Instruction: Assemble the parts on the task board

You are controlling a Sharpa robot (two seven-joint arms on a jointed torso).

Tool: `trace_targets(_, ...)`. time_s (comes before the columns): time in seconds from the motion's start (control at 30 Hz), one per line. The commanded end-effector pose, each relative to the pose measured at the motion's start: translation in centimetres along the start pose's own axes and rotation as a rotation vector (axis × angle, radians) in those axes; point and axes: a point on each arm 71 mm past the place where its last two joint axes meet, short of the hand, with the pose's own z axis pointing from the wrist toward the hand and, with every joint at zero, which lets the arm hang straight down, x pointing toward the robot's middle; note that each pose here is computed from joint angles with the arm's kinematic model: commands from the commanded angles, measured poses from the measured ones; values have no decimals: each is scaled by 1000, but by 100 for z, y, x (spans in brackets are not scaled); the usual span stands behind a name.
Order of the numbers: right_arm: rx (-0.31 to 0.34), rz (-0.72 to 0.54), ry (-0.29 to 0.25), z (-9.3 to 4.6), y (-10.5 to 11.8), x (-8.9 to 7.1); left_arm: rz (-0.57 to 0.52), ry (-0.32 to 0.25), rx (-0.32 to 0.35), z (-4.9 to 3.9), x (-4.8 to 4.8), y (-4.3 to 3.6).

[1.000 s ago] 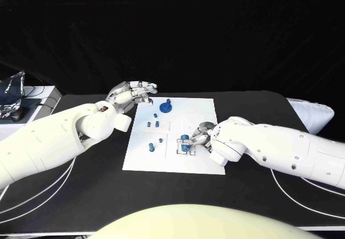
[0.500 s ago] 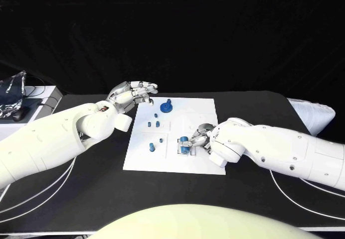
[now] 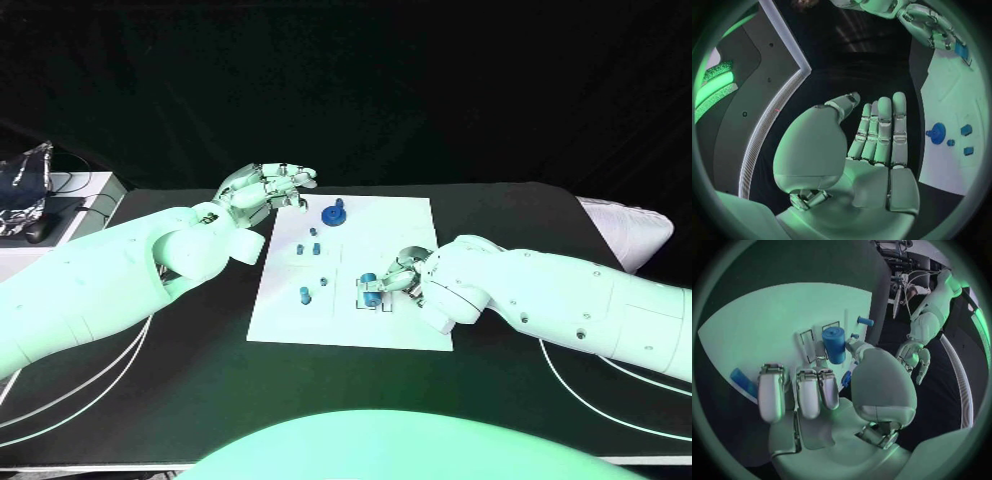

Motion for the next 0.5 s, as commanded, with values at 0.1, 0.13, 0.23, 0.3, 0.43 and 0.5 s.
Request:
trace_targets(0.1, -10, -19, -5, 14, -2, 9, -9, 16, 3, 2, 22, -8)
trace_targets(0.13, -11, -19, -5, 14, -2, 10, -9, 16, 3, 1, 21, -8)
trace_targets(0.23, -13, -20, -6, 13, -1, 12, -9, 16, 2, 1, 21, -9)
trace_targets(0.3, -14, -19, -8, 12, 0, 11, -9, 16, 2, 1, 22, -9)
trace_targets(0.43, -19, -17, -20, 11, 0, 3, -9, 16, 1, 0, 22, -9)
trace_targets(0.5, -23, -16, -25, 8, -1, -1, -8, 16, 1, -1, 20, -9)
